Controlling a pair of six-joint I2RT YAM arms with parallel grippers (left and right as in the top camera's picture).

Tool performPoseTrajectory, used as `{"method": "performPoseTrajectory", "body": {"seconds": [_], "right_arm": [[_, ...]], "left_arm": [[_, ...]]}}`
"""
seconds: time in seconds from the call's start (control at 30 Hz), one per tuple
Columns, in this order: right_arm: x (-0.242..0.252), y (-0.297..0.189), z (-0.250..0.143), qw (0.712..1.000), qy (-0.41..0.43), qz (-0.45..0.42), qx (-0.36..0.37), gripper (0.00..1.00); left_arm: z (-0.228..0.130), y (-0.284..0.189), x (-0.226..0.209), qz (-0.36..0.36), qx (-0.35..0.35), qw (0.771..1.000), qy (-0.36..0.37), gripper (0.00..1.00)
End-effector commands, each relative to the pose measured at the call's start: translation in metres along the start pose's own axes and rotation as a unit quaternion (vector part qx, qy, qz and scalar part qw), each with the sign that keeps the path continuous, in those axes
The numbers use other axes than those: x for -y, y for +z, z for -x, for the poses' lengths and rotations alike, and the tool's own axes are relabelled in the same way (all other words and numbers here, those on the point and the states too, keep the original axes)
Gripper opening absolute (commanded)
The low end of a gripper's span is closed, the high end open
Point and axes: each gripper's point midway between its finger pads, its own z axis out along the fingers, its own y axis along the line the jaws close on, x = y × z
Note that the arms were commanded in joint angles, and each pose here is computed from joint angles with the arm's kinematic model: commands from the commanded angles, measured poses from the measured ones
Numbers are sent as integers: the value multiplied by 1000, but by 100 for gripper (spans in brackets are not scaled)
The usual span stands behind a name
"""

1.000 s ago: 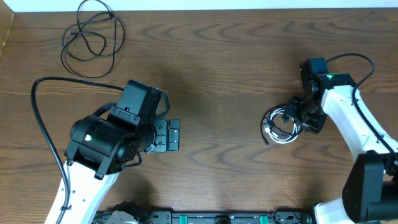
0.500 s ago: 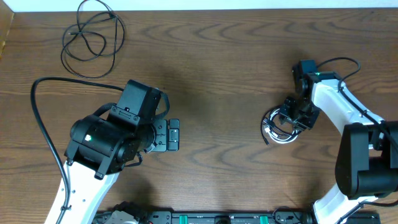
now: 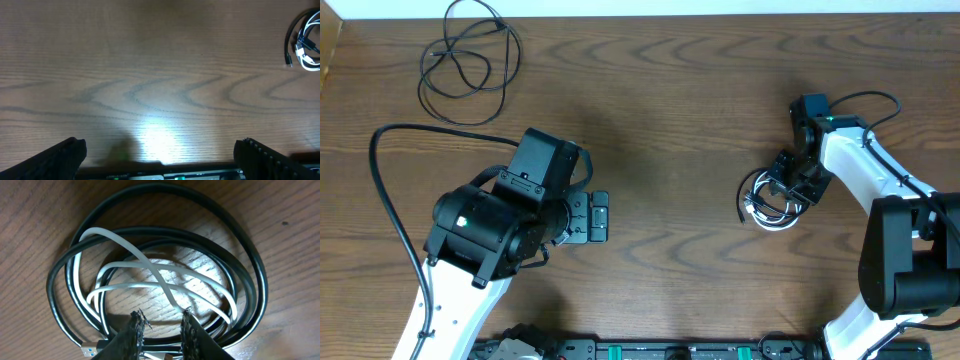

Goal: Untangle cables

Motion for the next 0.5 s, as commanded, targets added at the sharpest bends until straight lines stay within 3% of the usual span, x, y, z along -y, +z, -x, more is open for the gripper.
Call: {"method": "performPoseTrajectory", "body": {"seconds": [0.0,0.1,0.17,0.27,0.43,0.47], "right_arm": [[1,6,-4,1000,6,-4,-11,29],[2,7,-5,1000,-12,-9,-10,39],[13,9,-2,999,-33,-40,6,41],[25,11,1,997,-37,-72,22,29],[30,11,5,995,-44,-86,31,25],[31,11,5,995,-47,-87,32,12]], "left_arm": [[0,2,-4,12,-2,1000,-1,100],[-1,2,-4,12,-2,1000,-1,100],[-1,2,-4,12,-3,1000,-1,100],[-1,2,-4,12,-3,1000,-1,100],[-1,2,-4,12,-3,1000,-1,100],[-1,2,-4,12,-3,1000,-1,100]]}}
